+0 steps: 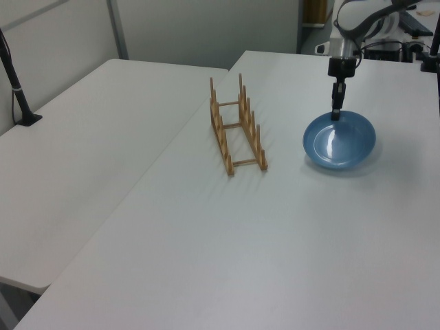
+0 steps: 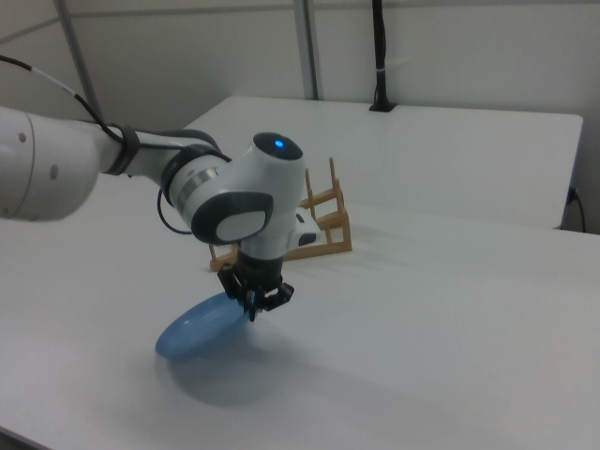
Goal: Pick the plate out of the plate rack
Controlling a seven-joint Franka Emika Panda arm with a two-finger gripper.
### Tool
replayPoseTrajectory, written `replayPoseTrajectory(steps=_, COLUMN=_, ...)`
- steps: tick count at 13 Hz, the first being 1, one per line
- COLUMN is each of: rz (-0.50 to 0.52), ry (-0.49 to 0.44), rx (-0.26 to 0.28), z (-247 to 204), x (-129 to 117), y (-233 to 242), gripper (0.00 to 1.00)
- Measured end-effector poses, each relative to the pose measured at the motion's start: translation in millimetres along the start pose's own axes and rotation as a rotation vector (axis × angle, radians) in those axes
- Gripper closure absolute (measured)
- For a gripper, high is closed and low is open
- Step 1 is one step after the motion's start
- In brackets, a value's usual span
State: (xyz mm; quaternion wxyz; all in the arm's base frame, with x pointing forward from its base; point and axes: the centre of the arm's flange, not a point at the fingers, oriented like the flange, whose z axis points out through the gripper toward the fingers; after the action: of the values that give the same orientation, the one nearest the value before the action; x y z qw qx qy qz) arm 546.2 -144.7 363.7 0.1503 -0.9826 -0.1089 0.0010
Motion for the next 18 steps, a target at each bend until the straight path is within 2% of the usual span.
replayPoseTrajectory(steps=5, rz=0.016, ry=-0.003, rx=-0.013, z=24, x=-2, y=11, gripper=0.92)
replayPoseTrajectory(steps=6, rz=0.017, ry=-0.005, rx=-0.013, z=27, x=-2, y=12, gripper=0.87)
replayPoseTrajectory(steps=8, rz=0.020, ry=-0.008, rx=-0.012, z=29, x=-2, y=13, gripper=0.68)
replayPoseTrajectory(steps=10, rz=0.027, ry=-0.001, rx=-0.015, z=25, x=-4, y=17, gripper=0.44)
replayPoseTrajectory(steps=11, rz=0.026, ry=0.010, rx=-0.018, z=16, x=-2, y=18, gripper=0.28)
replayPoseTrajectory(steps=12, rz=0.018, ry=0.020, rx=-0.017, z=1, x=0, y=14, gripper=0.12)
replayPoseTrajectory(steps=13, rz=0.003, ry=0.026, rx=-0.007, z=-25, x=4, y=7, gripper=0.01)
replayPoseTrajectory(steps=14, rz=0.003, ry=0.033, rx=0.004, z=-60, x=7, y=-4, gripper=0.00)
replayPoseTrajectory(steps=16, rz=0.073, ry=0.048, rx=0.016, z=-124, x=10, y=-30, gripper=0.00)
replayPoseTrajectory(steps=18, rz=0.186, ry=0.068, rx=0.019, z=-185, x=11, y=-63, gripper=0.00)
